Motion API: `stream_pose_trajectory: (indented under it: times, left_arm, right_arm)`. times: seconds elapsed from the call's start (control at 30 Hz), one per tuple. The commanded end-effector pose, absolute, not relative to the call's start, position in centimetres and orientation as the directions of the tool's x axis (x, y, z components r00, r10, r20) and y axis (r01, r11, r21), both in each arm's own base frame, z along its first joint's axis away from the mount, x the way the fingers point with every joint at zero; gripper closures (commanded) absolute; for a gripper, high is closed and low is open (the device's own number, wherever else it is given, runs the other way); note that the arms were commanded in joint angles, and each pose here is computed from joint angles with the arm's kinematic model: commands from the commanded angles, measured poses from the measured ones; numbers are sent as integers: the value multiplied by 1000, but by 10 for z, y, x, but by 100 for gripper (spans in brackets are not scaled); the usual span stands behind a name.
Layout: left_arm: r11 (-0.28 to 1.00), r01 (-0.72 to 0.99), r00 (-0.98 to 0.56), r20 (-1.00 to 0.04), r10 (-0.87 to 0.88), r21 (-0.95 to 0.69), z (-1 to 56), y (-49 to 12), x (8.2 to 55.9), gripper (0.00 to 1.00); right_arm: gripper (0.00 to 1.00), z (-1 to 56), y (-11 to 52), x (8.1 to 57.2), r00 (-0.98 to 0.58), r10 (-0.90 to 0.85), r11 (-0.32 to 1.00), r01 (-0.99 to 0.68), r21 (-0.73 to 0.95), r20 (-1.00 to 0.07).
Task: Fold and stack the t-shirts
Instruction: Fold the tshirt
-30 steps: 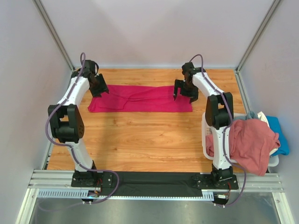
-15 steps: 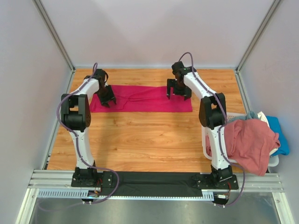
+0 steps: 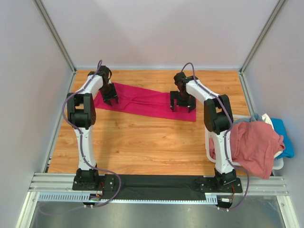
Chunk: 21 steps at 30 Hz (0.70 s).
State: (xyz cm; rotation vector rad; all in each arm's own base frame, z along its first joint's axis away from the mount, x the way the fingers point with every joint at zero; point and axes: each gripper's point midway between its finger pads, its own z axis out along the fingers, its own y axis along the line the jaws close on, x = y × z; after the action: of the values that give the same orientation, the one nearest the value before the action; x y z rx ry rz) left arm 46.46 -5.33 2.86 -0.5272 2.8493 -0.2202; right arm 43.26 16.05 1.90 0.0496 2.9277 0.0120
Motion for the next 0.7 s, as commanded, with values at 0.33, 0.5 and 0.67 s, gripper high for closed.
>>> stream_pose_trajectory:
  times: [0.33,0.5,0.67]
  left_arm:
    - [988,-35,-962,-264,-73,-147,32,-52,495,51]
    - [989,-3,-923,-380,-61,-150,62,-56,504,51]
    - [972,-158,-838,-497,-226,-175,129,-48,494,51]
  right_arm:
    - [0,18,279,284,-989,150,980,148,132,-5]
    - [0,79,325,273,-978,119,967,75,244,-169]
    - [0,126,292,288,-916,-3,988,-64,138,-402]
